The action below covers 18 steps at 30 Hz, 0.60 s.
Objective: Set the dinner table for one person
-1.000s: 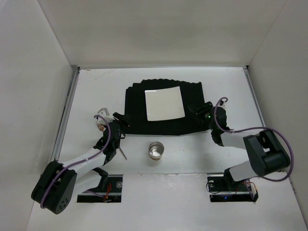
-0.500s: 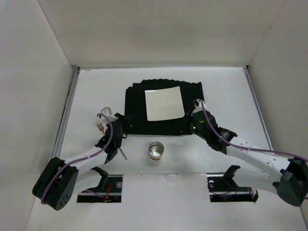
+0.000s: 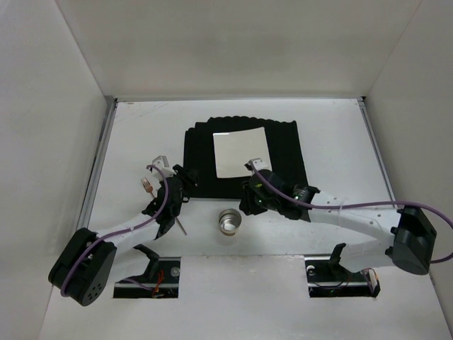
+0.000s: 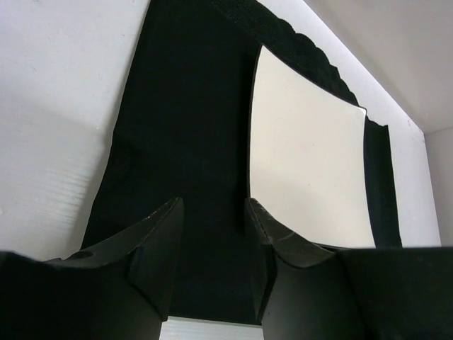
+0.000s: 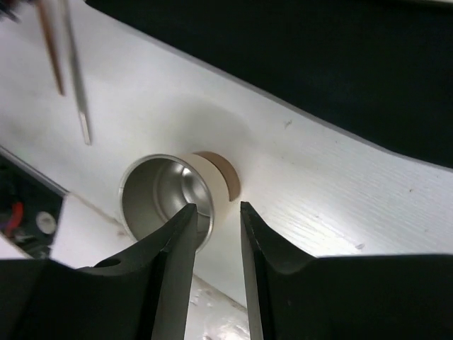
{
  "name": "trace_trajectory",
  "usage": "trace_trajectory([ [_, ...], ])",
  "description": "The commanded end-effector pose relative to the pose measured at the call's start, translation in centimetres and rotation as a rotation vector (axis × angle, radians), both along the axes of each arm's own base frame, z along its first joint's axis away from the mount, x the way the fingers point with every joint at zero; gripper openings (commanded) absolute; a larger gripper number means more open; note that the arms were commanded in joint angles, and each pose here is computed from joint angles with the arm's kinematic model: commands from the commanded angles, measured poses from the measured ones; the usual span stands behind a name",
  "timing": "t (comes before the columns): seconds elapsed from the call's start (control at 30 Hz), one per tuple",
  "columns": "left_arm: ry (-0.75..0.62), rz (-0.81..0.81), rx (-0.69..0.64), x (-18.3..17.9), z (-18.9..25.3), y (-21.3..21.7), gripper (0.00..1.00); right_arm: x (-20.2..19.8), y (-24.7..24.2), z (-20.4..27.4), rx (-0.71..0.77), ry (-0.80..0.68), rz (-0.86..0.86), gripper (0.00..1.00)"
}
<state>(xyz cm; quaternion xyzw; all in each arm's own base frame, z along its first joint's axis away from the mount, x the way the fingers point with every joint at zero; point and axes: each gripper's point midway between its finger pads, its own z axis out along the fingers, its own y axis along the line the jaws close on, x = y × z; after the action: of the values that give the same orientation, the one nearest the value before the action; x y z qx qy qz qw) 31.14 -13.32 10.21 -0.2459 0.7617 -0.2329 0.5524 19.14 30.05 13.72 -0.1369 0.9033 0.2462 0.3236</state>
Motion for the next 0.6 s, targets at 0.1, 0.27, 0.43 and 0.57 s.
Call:
trace_trajectory([
  [0.1,-0.061,-0.004,-0.023,0.7,2.1,-0.5,0.39,-0.3,1.5,0.1,-0.042,-0.013,0.065,0.36],
  [0.27,-0.050,-0.013,-0.026,0.6,1.7,-0.7,0.39,-0.5,2.8,-0.3,-0.011,0.004,0.096,0.33],
  [0.43,-0.043,-0.013,-0.022,0.8,1.6,-0.8,0.40,-0.7,3.0,-1.4,-0.034,0.027,0.106,0.31],
  [0.57,-0.043,-0.010,-0.025,0.7,1.4,-0.7,0.40,-0.6,3.1,-2.1,-0.054,0.034,0.105,0.23],
])
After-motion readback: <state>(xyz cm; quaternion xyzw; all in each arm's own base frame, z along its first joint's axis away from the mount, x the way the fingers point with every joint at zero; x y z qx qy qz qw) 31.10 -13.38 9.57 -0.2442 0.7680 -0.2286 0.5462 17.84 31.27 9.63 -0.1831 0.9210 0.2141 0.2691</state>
